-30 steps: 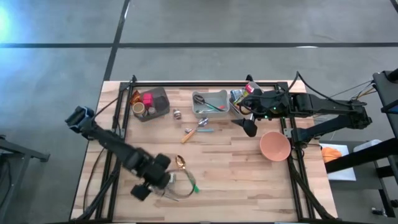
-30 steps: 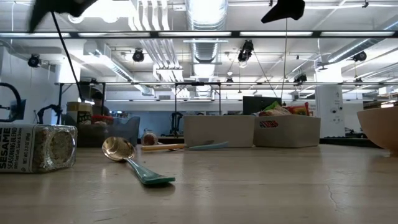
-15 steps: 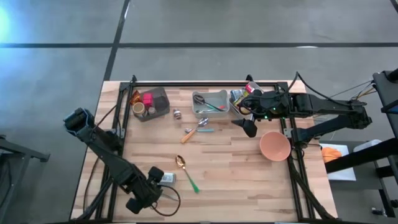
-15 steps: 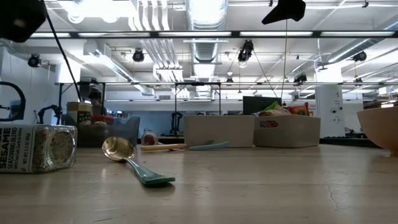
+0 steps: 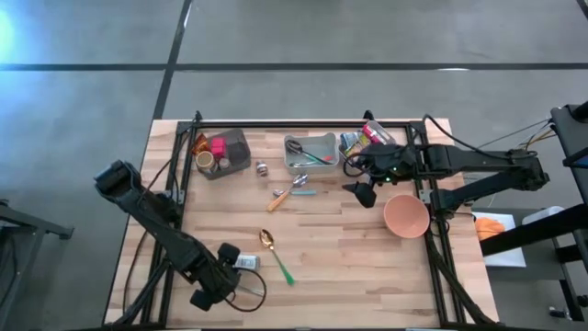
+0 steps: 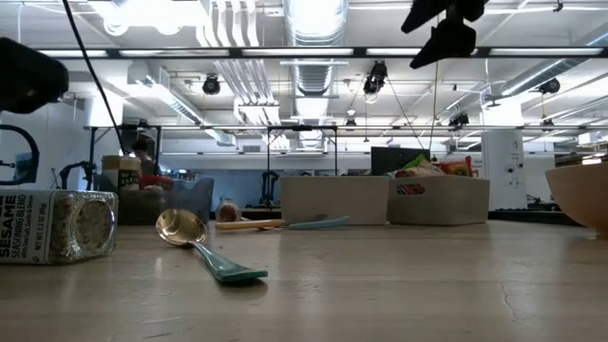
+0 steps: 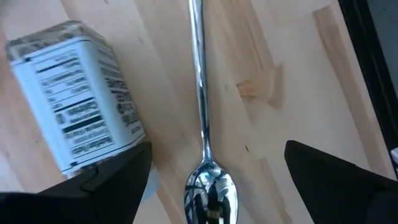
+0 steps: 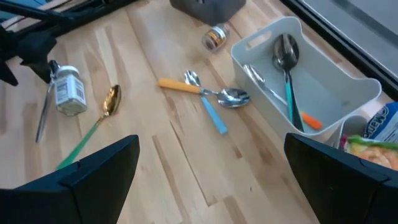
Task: Pick & Place Food Item
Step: Put the white spoon into the left gray bin
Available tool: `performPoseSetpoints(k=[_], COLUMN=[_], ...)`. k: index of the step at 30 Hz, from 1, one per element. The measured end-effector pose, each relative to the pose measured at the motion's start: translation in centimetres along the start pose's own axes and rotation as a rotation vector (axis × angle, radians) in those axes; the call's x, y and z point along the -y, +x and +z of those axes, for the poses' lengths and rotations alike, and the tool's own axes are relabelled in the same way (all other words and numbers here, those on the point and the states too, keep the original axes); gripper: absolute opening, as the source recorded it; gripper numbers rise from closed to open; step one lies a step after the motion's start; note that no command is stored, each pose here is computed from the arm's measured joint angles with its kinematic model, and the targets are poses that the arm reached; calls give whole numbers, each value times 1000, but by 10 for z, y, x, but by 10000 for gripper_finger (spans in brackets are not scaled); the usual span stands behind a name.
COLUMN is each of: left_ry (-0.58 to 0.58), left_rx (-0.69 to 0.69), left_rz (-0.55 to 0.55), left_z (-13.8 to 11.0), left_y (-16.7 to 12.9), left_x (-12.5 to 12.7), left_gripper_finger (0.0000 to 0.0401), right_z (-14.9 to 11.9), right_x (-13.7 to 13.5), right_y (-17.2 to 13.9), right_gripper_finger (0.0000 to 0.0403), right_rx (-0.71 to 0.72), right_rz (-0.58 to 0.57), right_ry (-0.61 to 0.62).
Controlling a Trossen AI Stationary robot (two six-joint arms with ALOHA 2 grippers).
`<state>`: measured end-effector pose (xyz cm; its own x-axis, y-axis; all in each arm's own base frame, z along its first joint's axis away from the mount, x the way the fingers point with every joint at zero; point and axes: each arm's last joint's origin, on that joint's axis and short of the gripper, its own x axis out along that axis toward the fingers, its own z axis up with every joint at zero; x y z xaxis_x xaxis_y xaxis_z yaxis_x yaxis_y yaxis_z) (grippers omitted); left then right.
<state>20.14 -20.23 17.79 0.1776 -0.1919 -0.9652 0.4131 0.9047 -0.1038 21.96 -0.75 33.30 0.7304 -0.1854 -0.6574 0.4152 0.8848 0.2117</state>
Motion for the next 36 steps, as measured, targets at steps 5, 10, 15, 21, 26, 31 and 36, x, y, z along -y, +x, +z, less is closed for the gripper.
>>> performPoseSetpoints(k=[5,10,15,21,26,31,36], left_ry=[0,-5,-23,-30,-31,-35,-34], left_rx=[-18,-59,-93,-105,-106,-110,-104], left_rz=[6,23,38,54,51,49,46], left_z=[2,2,1,1,1,1,2], left_y=[14,29,42,47,48,48,48], left_x=[1,0,0,0,0,-1,-1], left_gripper_finger=[372,371,371,371,354,277,177], right_z=[1,10,15,15,15,15,14], right_x=[0,-3,-5,-5,-5,-6,-8], right_y=[0,-8,-12,-12,-12,-12,-13], right_gripper_finger=[398,398,398,398,398,398,398], right_rx=[9,54,72,73,73,69,62], right_rz=[5,25,33,34,36,45,63], right_ry=[4,-6,-18,-13,-2,10,7])
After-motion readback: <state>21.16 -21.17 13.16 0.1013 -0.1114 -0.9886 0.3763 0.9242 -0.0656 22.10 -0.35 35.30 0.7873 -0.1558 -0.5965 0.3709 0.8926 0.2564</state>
